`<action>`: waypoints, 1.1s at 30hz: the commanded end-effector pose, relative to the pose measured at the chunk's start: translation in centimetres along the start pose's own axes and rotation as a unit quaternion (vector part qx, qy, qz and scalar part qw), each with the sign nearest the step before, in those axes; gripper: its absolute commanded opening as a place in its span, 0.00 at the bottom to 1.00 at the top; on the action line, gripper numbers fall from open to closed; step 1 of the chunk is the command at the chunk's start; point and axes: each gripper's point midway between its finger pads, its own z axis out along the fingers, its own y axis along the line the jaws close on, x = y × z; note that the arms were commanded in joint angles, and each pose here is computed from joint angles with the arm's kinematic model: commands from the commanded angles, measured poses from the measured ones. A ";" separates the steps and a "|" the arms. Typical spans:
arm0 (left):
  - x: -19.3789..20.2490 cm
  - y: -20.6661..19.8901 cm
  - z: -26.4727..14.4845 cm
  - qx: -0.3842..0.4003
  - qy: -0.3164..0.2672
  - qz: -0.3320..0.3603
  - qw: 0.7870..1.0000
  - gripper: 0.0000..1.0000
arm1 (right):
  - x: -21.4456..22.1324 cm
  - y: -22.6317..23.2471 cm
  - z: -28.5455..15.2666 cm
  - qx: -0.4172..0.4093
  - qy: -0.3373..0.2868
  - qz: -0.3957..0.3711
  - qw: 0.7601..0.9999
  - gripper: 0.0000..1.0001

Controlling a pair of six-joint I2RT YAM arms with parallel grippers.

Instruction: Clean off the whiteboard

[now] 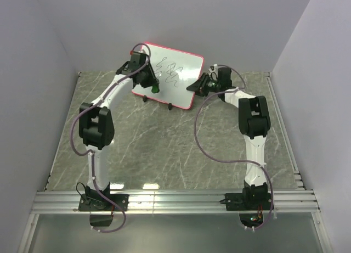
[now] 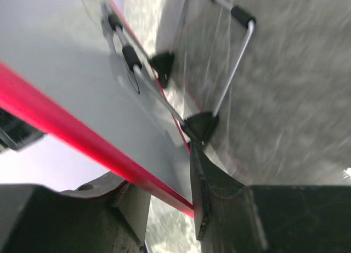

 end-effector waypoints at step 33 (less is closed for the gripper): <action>-2.4 1.8 11.3 0.066 -0.073 0.029 0.995 0.00 | 19.8 7.3 -4.6 0.050 0.213 -0.050 0.975 0.00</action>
